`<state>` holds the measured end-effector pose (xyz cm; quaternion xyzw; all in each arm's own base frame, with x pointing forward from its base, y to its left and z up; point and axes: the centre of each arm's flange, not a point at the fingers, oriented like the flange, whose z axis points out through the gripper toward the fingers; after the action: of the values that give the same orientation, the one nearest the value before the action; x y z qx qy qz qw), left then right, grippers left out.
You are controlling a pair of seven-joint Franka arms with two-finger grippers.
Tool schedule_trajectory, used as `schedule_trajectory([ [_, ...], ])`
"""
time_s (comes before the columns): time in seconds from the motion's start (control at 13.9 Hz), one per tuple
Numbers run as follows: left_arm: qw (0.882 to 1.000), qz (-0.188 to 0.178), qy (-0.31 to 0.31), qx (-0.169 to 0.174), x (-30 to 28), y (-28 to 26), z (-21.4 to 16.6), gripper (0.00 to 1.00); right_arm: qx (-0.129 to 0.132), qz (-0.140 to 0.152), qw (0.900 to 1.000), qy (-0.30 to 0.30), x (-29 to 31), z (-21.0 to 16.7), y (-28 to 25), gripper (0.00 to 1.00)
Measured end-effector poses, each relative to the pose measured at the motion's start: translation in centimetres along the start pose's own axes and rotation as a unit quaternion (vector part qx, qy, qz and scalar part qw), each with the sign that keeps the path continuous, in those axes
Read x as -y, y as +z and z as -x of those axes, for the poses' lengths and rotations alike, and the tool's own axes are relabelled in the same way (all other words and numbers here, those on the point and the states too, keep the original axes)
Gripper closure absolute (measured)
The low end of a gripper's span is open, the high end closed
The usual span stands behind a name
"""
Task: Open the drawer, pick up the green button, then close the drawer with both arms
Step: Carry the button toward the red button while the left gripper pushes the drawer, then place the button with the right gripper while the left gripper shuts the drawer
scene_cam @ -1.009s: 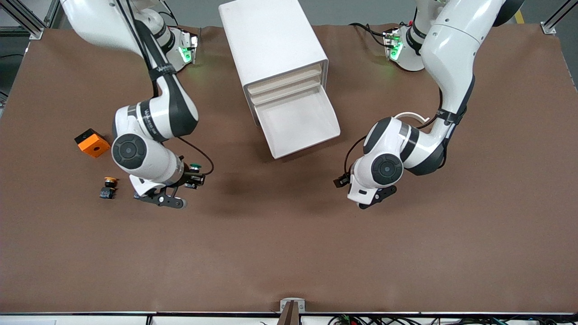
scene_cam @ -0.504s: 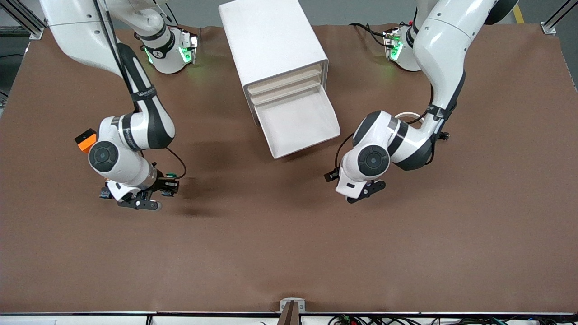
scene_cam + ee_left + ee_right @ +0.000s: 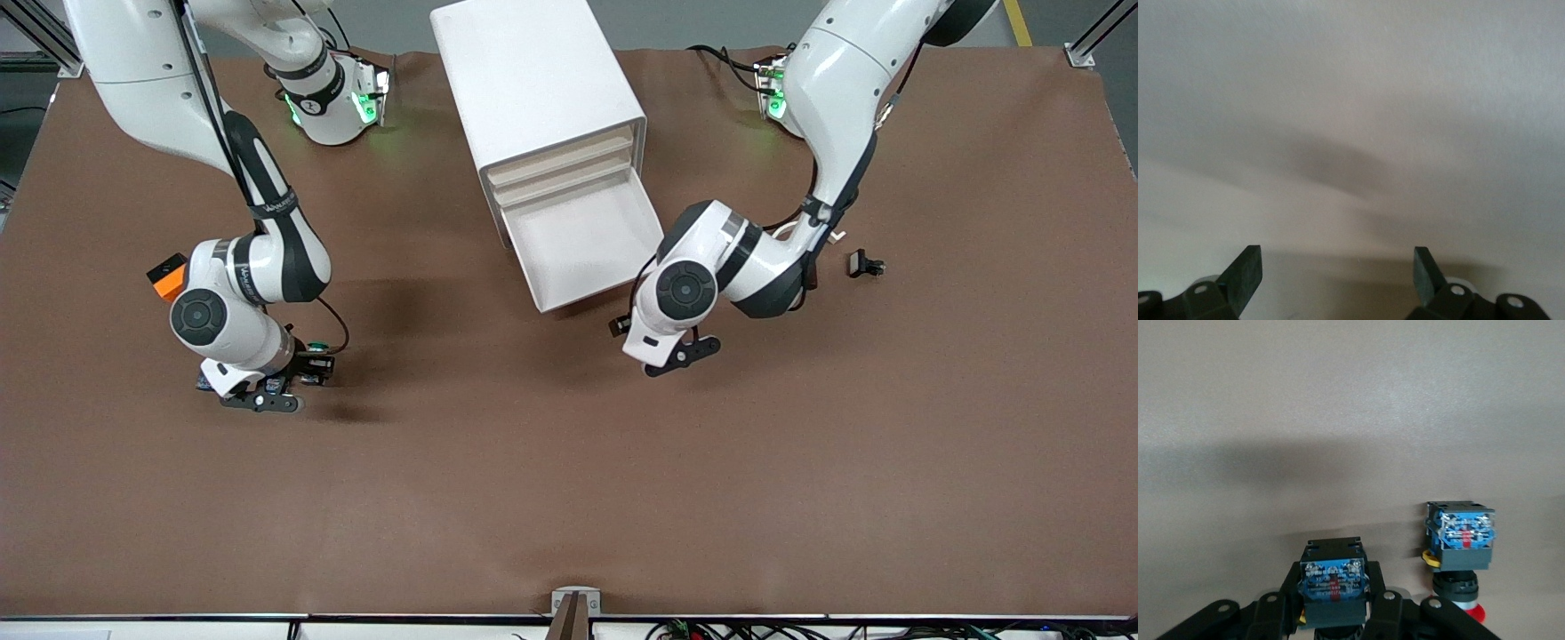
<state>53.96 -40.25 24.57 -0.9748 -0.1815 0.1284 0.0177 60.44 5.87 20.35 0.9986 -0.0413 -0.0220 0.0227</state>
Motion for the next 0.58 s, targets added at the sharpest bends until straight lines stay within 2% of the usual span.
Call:
schedule_trajectory([
  [0.58,1.000,-0.013,0.005,0.005,-2.4,1.8,4.6,0.00,-0.007,-0.004,1.000,0.018,3.1,0.5,1.1,0.58],
])
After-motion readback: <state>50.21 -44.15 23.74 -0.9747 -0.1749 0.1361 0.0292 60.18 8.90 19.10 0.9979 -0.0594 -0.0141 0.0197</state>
